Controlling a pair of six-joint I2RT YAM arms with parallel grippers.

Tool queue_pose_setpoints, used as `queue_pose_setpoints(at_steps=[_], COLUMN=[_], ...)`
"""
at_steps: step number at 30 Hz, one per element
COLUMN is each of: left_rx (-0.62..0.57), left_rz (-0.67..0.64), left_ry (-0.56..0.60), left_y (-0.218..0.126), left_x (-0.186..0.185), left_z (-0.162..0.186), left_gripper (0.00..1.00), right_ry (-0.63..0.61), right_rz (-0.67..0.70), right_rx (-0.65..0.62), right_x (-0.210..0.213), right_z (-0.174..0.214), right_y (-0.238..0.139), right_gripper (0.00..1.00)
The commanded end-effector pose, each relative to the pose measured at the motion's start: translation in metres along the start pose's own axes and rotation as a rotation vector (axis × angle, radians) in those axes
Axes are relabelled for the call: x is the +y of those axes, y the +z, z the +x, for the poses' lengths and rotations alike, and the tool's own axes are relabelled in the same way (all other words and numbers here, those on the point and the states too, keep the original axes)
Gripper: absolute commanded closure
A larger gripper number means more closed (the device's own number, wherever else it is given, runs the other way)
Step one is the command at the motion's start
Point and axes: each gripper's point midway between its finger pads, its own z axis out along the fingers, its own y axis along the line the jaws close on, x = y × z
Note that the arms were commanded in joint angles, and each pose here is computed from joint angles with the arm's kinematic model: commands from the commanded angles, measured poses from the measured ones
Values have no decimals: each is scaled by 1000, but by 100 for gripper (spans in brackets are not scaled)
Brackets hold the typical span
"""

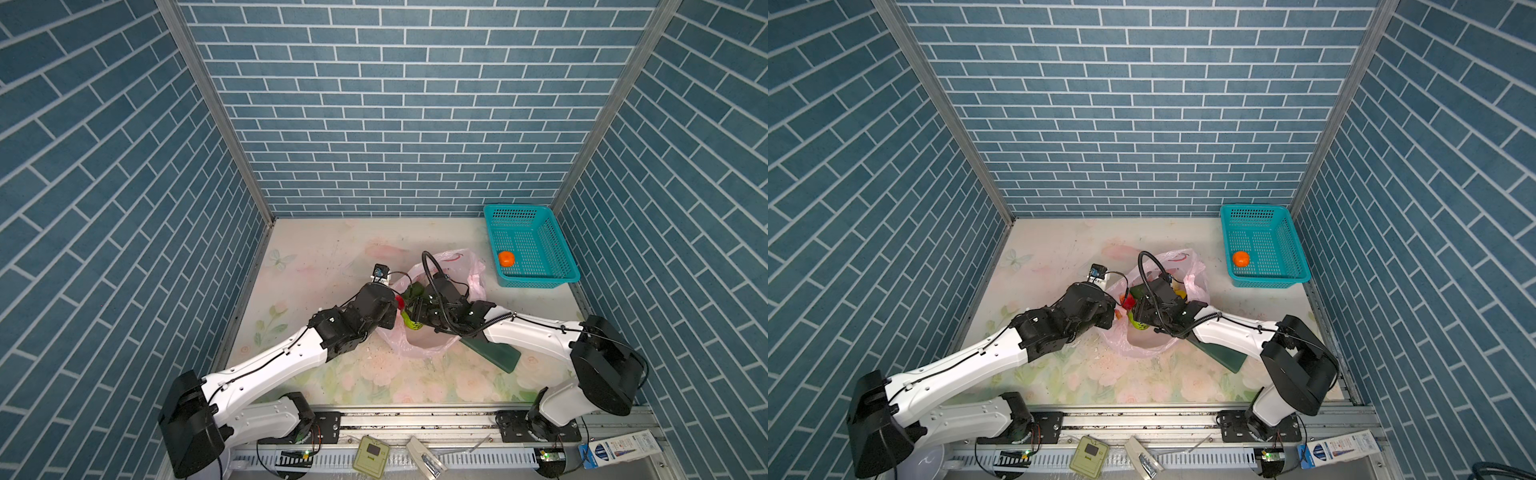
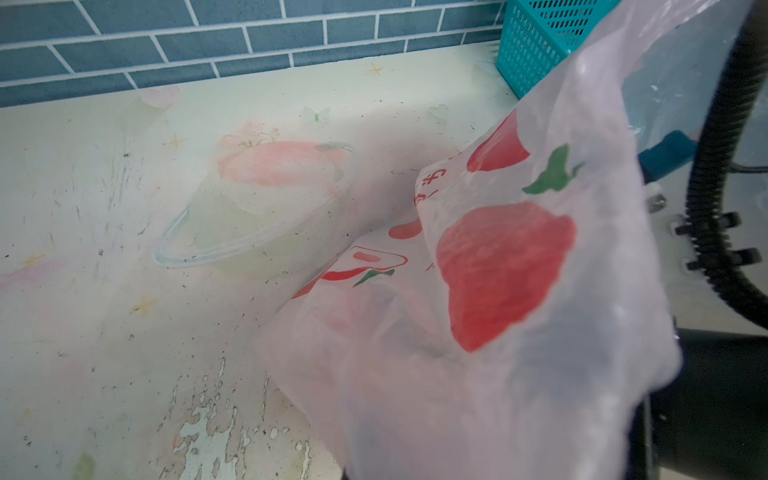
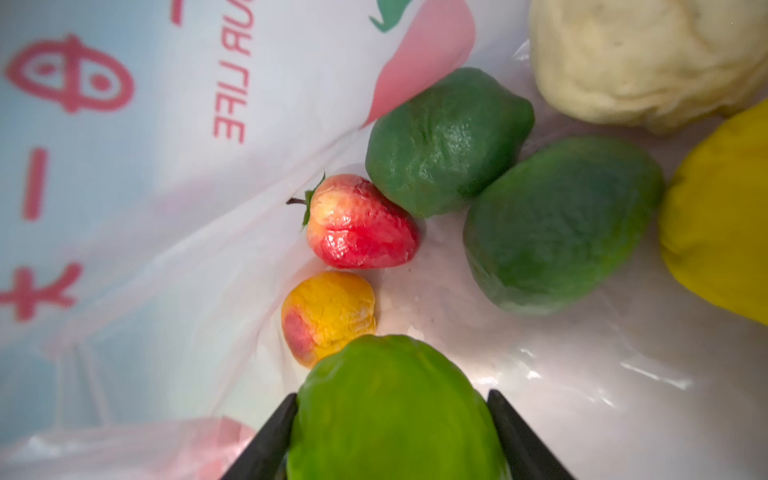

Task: Untie the knot of the plastic bag and take out the fruit
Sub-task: 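Lower the right gripper onto the bright green bumpy fruit and close it, then lift the bright green fruit out of the bag toward the teal basket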

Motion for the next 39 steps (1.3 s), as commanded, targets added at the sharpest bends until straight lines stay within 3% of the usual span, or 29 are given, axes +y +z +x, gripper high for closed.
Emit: queue_pose_setpoints(at_steps=[1,23,29,32,39], left_rx=[-58,-35,-31,-40,-65], left_rz=[1,-14,-13,-5,15], left_ry=[-28,-5,-4,-9,-11], left_y=[-5,6,9,8,6], left_x=[-2,-6,-6,-8,-15], left_z=[-20,-35,-36,-40,-52], left_gripper=[100,100,100,100,100], right_ry=[-28,-254,-261,-248,-161], right_rz=[-4,-7,-31,-46,-130], right_rx=[14,-117,-173,-166,-110], right_x=[-3,69,81,82,85], right_z=[4,-66,-97,-101,-83], right_y=[-13,-128,-155,-152,-106], right_gripper=[45,45,45,45,46])
